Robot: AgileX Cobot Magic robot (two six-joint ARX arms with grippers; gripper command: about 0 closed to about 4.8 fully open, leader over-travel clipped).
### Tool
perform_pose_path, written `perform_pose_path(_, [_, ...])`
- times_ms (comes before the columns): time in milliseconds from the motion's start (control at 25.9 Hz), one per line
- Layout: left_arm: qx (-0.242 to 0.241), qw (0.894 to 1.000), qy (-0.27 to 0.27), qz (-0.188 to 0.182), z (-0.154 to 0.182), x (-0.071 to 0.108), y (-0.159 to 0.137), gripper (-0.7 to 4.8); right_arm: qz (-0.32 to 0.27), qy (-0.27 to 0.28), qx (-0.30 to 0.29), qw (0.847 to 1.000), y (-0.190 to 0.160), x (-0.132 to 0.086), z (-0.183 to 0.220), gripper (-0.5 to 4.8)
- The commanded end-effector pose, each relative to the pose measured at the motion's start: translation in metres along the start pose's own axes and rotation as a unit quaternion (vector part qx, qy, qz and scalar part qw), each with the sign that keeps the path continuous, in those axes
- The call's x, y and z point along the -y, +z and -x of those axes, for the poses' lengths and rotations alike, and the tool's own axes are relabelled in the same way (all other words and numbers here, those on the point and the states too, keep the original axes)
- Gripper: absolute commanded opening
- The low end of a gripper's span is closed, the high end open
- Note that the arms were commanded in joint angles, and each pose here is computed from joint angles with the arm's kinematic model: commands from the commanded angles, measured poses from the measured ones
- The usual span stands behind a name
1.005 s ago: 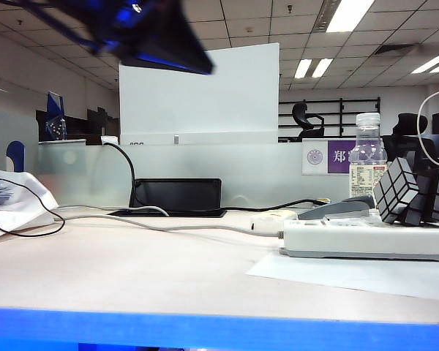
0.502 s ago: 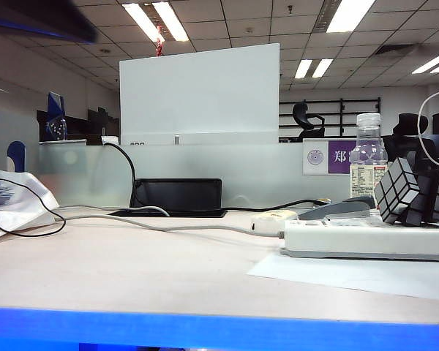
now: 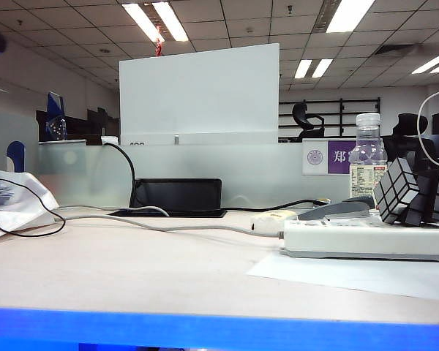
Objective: Press the button on the power strip.
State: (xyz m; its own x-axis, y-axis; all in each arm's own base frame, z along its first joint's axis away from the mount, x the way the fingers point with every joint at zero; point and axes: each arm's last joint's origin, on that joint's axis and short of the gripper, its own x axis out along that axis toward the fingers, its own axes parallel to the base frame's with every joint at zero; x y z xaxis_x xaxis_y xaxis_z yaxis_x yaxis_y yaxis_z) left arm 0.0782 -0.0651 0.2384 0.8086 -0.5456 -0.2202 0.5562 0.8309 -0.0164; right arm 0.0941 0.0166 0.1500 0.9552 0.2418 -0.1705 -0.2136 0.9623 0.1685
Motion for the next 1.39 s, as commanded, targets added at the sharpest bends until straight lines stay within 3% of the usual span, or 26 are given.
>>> perform_pose_path(39, [0.018,0.999,0.015,0.028,0.007,-0.002,-0.010,-0.05,-0.001,0.021,-0.002,1.000,0.000,-0.001,0.000,0.00])
perform_pose_path(348, [0.053,0.996,0.039,0.055,0.015,-0.006,-0.040,-0.05,-0.001,0.028,-0.003,1.000,0.000,-0.002,0.000,0.00])
perform_pose_path(580, [0.029,0.996,0.040,0.071,0.003,-0.006,-0.060,-0.05,-0.001,0.030,-0.003,1.000,0.001,-0.002,0.000,0.00])
perform_pose_path(928, [0.073,0.995,0.019,0.061,-0.009,-0.004,-0.073,-0.05,-0.001,0.031,0.003,1.000,0.002,-0.002,0.001,0.00])
perform_pose_path(1392, [0.076,0.996,-0.008,0.047,-0.013,-0.002,-0.079,-0.05,0.001,0.033,0.016,0.999,0.005,-0.003,0.001,0.00])
